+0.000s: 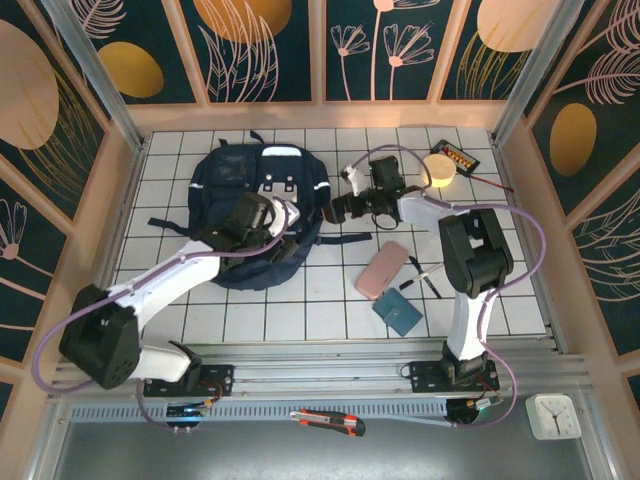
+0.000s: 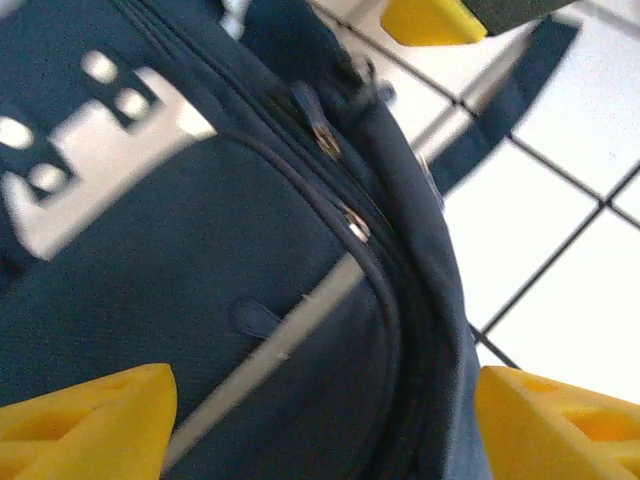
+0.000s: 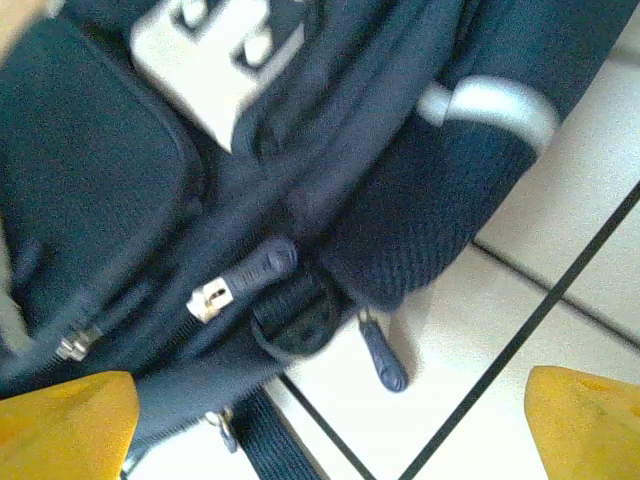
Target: Pack the student bag
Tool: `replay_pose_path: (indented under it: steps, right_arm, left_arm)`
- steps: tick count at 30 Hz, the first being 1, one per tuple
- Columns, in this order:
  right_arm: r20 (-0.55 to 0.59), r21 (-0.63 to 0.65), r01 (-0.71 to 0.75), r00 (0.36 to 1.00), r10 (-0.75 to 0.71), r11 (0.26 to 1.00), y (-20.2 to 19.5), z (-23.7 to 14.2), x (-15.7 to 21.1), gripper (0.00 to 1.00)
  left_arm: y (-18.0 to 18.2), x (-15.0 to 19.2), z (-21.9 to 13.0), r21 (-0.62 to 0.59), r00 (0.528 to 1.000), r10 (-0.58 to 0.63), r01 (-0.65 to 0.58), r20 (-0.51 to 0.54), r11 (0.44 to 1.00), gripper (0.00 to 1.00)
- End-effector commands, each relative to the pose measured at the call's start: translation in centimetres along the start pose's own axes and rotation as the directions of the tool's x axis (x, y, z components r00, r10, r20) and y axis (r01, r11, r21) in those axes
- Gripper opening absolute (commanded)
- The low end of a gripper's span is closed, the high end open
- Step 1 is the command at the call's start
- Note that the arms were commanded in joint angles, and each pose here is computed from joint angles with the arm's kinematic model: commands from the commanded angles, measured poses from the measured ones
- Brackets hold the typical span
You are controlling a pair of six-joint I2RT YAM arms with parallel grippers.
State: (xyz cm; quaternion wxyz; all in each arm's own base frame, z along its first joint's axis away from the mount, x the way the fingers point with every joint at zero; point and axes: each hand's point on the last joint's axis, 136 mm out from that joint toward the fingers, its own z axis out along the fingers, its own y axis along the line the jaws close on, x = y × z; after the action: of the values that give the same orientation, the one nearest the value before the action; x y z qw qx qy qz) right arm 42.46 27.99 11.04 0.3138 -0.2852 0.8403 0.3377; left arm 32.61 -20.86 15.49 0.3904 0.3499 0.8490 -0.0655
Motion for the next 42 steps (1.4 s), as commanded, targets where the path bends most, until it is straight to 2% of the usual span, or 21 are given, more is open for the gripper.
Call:
replay_pose_path:
  steps: [1, 3, 5, 7, 10, 13, 18, 29, 33, 36, 42]
  right_arm:
    - [0.058, -0.068, 0.085, 0.995, -0.081, 0.994, 2.0, -1.1, -2.9, 0.95]
    - [0.065, -0.108, 0.231, 0.972, -0.225, 0.967, 3.2, -0.4, -2.4, 0.89]
    - [0.051, -0.088, 0.369, 0.929, -0.365, 0.925, 3.1, 0.7, -1.5, 0.89]
    - [0.041, -0.118, 0.458, 0.889, -0.457, 0.881, 3.3, 1.7, -0.7, 0.89]
    - [0.024, -0.090, 0.541, 0.841, -0.541, 0.836, 3.0, 3.5, -0.6, 0.89]
    - [0.032, -0.088, 0.538, 0.843, -0.537, 0.838, 2.6, 4.4, -1.4, 0.88]
    - [0.065, -0.075, 0.506, 0.863, -0.502, 0.860, 2.4, 4.5, -2.4, 0.87]
    - [0.097, -0.069, 0.455, 0.889, -0.448, 0.888, 1.8, 4.2, -3.1, 0.86]
    - [0.104, -0.068, 0.444, 0.894, -0.436, 0.893, 1.8, 4.3, -3.3, 0.86]
    - [0.107, -0.064, 0.442, 0.895, -0.434, 0.895, 1.8, 4.1, -3.4, 0.87]
    - [0.118, -0.047, 0.415, 0.905, -0.408, 0.909, 1.3, 3.7, -3.4, 0.87]
  left_arm:
    - [3.0, -1.6, -1.4, -0.083, 0.991, -0.097, 0.104, 0.089, 0.991, 0.75]
    - [3.7, -0.7, -0.9, -0.078, 0.995, -0.091, 0.095, 0.047, 0.992, 0.70]
    - [3.7, 1.1, 0.1, -0.077, 0.999, -0.026, 0.024, -0.032, 0.997, 0.67]
    - [3.6, 2.6, 1.0, -0.073, 0.996, 0.040, -0.046, -0.082, 0.996, 0.66]
    - [3.8, 3.5, 1.6, -0.088, 0.990, 0.100, -0.110, -0.102, 0.990, 0.65]
    - [3.9, 3.7, 2.4, -0.092, 0.983, 0.145, -0.155, -0.109, 0.984, 0.65]
    - [3.6, 5.9, 3.7, -0.062, 0.962, 0.210, -0.224, -0.175, 0.973, 0.66]
    - [1.2, 8.9, 3.4, 0.042, 0.938, 0.300, -0.298, -0.172, 0.954, 0.72]
    - [1.2, 9.6, 3.4, 0.039, 0.933, 0.311, -0.309, -0.180, 0.950, 0.73]
    - [0.8, 9.8, 3.5, 0.057, 0.927, 0.332, -0.327, -0.173, 0.943, 0.77]
    - [0.3, 10.4, 3.5, 0.080, 0.911, 0.373, -0.365, -0.176, 0.928, 0.89]
